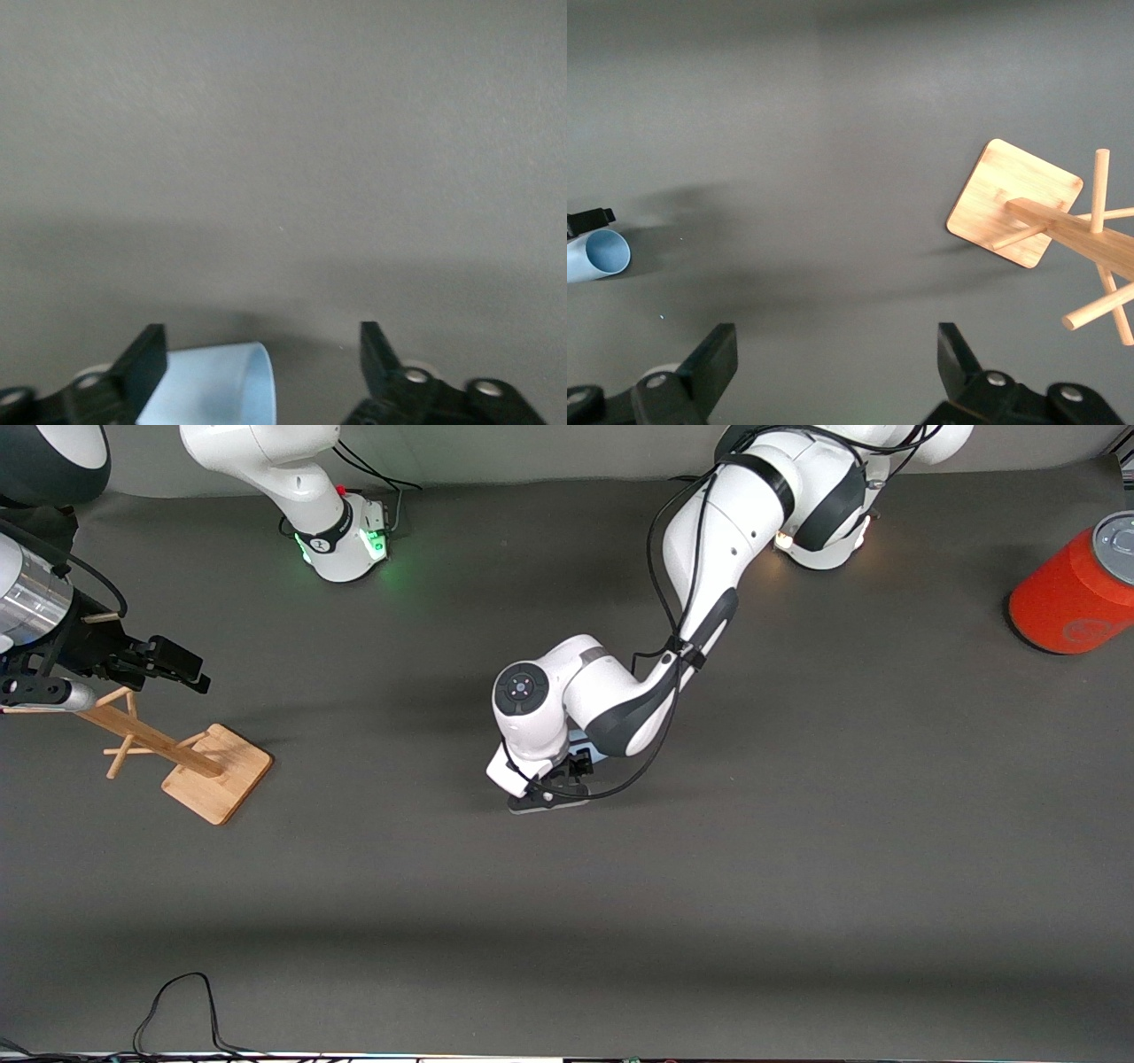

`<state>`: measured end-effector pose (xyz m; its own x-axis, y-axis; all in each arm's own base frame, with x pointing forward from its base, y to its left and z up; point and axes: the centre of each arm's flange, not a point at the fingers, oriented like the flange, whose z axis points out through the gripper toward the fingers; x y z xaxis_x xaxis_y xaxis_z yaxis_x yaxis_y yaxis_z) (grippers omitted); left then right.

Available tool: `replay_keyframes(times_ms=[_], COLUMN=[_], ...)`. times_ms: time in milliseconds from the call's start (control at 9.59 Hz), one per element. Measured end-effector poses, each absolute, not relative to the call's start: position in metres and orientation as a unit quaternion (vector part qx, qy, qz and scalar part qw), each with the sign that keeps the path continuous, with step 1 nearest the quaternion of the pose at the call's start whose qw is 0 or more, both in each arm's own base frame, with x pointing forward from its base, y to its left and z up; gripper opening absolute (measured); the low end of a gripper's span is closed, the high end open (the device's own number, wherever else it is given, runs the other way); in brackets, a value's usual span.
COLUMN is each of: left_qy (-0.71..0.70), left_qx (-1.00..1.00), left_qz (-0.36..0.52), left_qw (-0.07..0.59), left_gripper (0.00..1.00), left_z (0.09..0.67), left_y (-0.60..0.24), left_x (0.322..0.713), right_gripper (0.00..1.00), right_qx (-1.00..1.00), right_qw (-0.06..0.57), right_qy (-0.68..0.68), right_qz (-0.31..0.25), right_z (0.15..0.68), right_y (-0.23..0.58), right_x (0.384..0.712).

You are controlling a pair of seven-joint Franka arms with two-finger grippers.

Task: Rotate and upright cup with both arms
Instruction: 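Lower the left gripper into the cup mouth and grasp the rim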

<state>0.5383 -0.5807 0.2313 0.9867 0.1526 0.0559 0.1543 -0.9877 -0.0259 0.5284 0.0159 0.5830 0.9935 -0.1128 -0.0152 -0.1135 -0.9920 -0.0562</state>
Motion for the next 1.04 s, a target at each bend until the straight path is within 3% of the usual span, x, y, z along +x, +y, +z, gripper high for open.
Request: replay_keyframes(times_ms=[521,834,1043], left_qy=[0.099,0.183,0.209], left_qx=[-0.99,-0.975,-0.969], left_qz=[0.018,0.048,0.054], left_qw=[0.097,0.118,0.118], left_gripper=[0.96,0.71,0.67], left_z=[0.197,0.194,0.194], left_y=[-0.585,-0.576,-0.577], left_x=[0.504,0.503,0.5], right_gripper=[1.0,1.0,1.0], right_qx=[-0.998,-0.998,-0.998], right_qw=[0.029,0.03,0.03], right_qy=[0.052,0.051,0.051], right_qz=[0.005,0.01,0.01], right_z=[0.588,0.59,0.592], right_y=[0.021,0.02,0.02], right_x=[0.525,0.521,0.52])
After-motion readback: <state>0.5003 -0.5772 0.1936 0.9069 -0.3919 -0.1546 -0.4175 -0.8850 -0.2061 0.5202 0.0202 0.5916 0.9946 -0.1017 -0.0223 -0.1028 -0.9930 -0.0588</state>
